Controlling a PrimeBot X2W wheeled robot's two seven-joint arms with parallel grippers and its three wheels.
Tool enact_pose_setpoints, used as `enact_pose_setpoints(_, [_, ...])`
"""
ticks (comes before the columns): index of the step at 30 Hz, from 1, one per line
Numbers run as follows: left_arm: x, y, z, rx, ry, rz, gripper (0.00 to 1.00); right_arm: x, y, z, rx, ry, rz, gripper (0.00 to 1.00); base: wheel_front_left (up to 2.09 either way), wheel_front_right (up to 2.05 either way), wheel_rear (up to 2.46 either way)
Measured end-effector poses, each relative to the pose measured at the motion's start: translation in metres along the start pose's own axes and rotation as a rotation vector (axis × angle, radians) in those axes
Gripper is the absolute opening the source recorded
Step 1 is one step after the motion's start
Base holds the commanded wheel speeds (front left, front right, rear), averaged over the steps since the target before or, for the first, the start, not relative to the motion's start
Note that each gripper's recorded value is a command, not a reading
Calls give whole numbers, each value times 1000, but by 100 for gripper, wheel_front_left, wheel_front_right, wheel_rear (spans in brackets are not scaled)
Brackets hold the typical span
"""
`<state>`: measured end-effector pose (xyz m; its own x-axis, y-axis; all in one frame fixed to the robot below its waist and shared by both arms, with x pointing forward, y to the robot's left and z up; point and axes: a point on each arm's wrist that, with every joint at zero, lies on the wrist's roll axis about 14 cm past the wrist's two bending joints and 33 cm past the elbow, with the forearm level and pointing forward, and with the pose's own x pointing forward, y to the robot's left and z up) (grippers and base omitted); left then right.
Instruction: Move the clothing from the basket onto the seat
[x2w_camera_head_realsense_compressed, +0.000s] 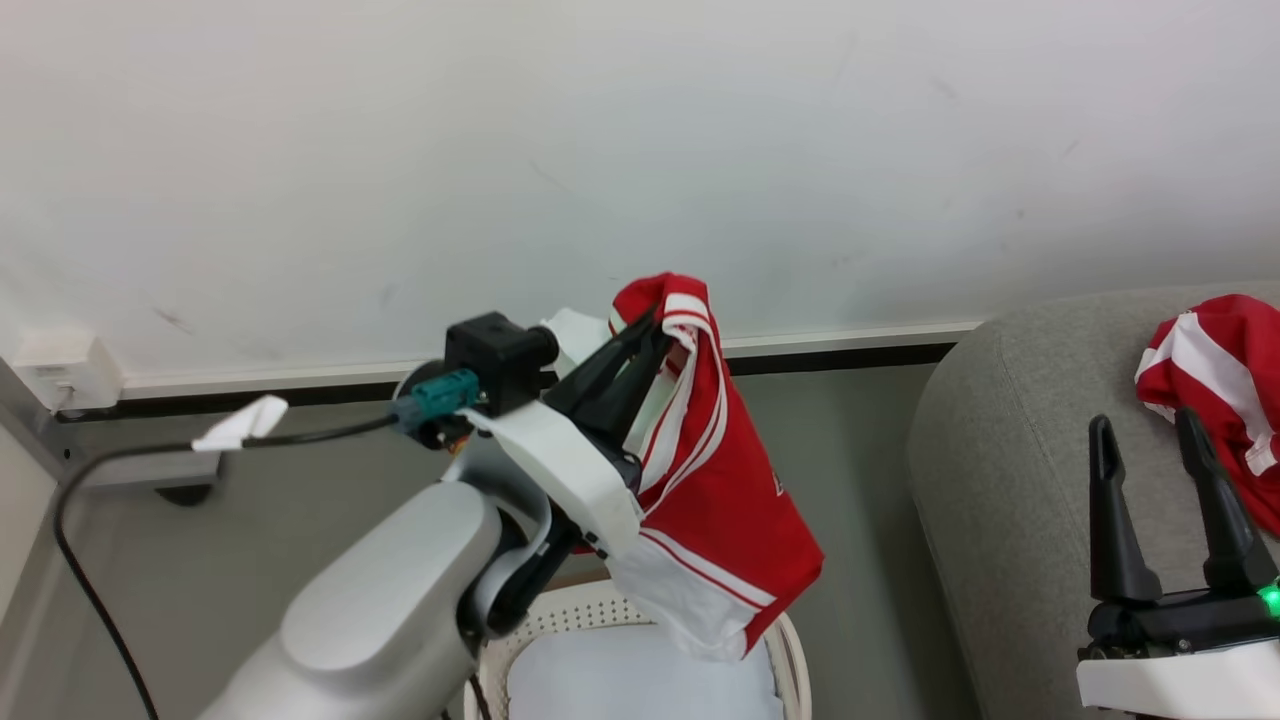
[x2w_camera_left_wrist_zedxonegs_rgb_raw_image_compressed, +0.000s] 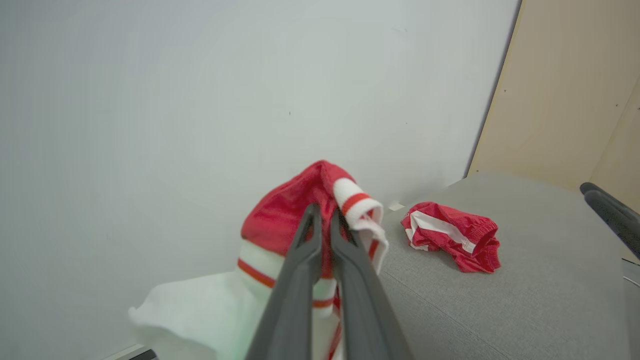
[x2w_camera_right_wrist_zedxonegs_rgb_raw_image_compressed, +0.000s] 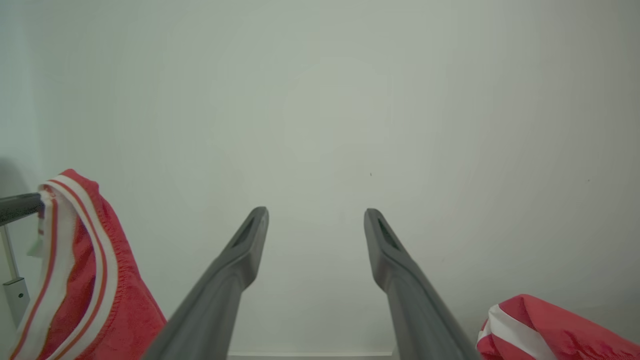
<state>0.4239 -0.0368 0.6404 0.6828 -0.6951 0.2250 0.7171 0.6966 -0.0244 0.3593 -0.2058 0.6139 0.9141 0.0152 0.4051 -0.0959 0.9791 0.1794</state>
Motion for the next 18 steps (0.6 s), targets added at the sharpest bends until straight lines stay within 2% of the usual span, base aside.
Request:
enact_pose_setpoints(8, [-3,6,40,45,-54,26,0,-3,14,-12,28,35,36,100,0,0,0])
enact_pose_setpoints(18, [-6,1,50,44,-79,22,0,-6,30,-31,55,95,80,100,0,0,0])
